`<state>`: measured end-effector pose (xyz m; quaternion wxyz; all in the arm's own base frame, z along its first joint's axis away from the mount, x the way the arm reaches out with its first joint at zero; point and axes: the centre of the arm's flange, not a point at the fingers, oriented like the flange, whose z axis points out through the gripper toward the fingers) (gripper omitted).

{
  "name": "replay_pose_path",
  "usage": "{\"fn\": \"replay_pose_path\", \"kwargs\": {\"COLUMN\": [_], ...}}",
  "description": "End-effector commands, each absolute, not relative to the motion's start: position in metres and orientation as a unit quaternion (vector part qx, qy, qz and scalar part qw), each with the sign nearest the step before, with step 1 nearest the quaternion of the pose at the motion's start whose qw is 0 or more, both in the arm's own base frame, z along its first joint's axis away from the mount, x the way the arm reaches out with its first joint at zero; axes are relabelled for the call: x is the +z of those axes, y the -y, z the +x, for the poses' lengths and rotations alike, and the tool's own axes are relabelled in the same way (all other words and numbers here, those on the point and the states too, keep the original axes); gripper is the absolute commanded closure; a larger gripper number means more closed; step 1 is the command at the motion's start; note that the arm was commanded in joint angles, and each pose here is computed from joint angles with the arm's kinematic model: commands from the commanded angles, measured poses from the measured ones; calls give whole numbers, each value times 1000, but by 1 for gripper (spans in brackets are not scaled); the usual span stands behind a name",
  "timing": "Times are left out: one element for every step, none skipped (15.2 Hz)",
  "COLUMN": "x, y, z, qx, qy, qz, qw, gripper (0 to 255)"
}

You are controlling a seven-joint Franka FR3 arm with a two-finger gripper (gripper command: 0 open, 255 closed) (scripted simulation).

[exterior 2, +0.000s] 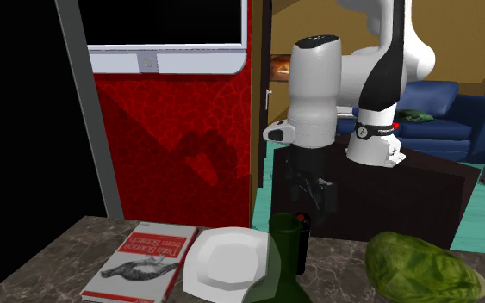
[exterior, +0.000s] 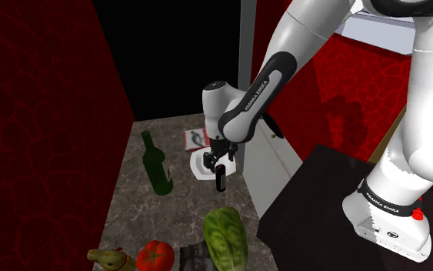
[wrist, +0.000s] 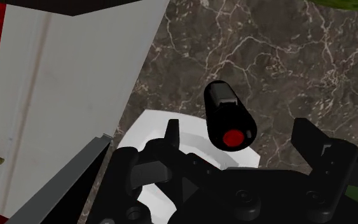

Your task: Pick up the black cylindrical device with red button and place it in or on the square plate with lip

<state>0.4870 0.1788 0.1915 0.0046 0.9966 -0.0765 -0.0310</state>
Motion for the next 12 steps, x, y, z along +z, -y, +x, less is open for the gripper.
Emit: {"fn": "replay_pose_path", "kwargs": {"x": [178,173,168,163,157,154,154,154,154,154,154,154], "y": [-180,-180,-180,-180,-180,-180,-180,-180,-180,-180,-180,-180], "z": [488,488,488,487,487,487,487,487,487,487,487,487], "qx": [-31,-31,-31,-31,-31,-31,-31,-31,-31,-31,-31,-31], "qy": [77,77,77,77,77,77,77,77,77,77,77,77], "qz": [997,997,997,997,997,997,997,997,997,997,997,997], "qw": [4,4,4,4,4,4,4,4,4,4,4,4], "gripper": [0,0,0,0,0,0,0,0,0,0,0,0]}}
